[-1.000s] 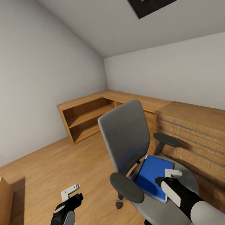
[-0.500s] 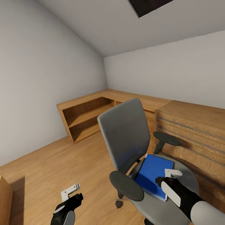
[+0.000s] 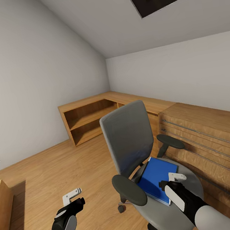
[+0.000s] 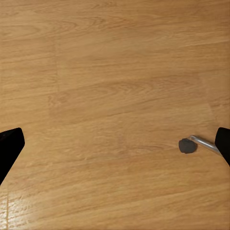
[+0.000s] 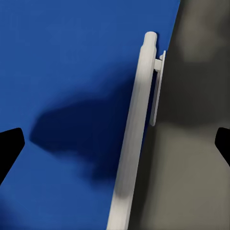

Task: In the bedroom, organize the workspace by keeping the computer under the desk, ensuring the monitor is on the desk, placing the keyboard on the desk next to the monitor, placing the mouse on the desk next to the keyboard, moving the folder from the swivel chair onto the desk next to the mouse, stacking the notebook on top of the folder with the pen on top of the notebook, and positioning the swivel chair next to the desk.

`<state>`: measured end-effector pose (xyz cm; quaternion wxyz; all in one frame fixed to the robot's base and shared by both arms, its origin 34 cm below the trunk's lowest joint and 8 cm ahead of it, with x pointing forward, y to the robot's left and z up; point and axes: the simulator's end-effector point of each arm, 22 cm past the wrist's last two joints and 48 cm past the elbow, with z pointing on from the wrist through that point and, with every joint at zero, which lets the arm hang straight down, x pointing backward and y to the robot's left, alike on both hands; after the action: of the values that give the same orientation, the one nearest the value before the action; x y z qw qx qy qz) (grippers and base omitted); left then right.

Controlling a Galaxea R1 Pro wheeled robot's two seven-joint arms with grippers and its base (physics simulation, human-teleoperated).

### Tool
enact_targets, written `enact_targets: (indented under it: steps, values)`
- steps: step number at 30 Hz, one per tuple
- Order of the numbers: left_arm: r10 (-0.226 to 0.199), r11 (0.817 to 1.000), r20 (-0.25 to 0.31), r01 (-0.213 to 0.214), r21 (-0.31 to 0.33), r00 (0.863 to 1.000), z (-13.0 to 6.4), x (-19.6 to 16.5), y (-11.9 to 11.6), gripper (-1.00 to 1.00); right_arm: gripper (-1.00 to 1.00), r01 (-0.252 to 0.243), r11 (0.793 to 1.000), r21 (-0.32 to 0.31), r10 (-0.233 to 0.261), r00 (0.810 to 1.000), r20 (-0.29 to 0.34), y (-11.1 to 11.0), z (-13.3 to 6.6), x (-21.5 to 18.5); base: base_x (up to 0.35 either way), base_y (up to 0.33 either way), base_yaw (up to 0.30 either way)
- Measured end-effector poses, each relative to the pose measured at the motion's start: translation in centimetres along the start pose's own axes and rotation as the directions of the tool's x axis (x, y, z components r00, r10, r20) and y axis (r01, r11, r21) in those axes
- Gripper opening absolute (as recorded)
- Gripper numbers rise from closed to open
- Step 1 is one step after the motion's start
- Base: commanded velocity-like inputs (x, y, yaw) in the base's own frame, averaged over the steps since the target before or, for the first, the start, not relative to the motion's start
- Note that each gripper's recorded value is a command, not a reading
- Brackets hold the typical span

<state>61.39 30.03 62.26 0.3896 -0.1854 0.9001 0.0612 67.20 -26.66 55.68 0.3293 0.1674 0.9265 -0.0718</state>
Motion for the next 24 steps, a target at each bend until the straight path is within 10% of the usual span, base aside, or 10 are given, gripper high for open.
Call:
enact_targets:
  steps: [24]
  values:
    - [0.002,1.000,0.000,-0.002,0.000,1.000,0.22,0.35,-0.02,1.00,1.00,0.001,1.000,0.000,-0.001,1.000,0.000,0.01,0.27,0.30,0.000,0.000,0.000]
